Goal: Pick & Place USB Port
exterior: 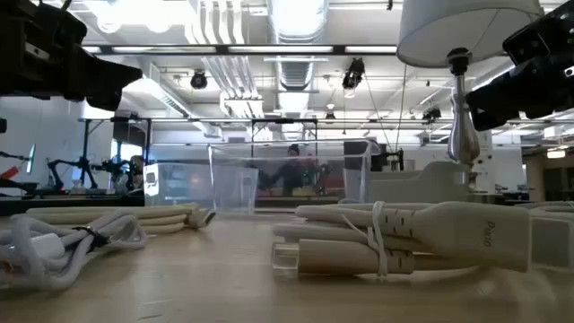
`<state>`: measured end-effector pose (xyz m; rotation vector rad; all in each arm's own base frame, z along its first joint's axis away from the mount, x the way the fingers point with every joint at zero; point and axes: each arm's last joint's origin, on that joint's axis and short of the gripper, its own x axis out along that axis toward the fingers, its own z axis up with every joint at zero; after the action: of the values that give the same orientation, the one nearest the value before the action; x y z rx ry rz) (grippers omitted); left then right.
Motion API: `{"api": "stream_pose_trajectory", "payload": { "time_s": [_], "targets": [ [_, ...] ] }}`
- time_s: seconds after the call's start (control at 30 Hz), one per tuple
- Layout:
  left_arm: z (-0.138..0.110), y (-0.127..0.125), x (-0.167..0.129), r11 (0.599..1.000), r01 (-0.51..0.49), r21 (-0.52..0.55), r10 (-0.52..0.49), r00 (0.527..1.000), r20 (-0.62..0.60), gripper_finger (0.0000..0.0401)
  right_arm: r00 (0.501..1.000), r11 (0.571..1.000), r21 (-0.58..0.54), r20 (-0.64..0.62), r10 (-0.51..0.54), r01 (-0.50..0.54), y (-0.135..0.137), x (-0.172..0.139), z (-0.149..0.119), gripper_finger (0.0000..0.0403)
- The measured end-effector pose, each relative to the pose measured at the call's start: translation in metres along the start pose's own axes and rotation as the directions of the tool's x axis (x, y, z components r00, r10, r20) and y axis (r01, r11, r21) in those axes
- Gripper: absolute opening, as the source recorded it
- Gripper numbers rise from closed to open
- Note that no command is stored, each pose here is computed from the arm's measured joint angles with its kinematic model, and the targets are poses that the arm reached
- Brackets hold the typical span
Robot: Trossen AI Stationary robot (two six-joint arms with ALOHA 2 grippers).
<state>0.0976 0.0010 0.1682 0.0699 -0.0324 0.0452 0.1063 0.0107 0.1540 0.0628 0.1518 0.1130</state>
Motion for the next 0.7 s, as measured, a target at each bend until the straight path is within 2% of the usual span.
{"api": "stream_pose_trajectory", "payload": {
  "time_s": [0.7],
  "targets": [
    [0.0000, 0.0001, 0.0000, 1.000, -0.003, 0.000, 0.003, 1.000, 0.000, 0.0010, 1.000, 1.000, 0.002, 0.000, -0.001, 0.001, -0.0001, 0.0000, -0.0001, 0.0008]
  ]
}}
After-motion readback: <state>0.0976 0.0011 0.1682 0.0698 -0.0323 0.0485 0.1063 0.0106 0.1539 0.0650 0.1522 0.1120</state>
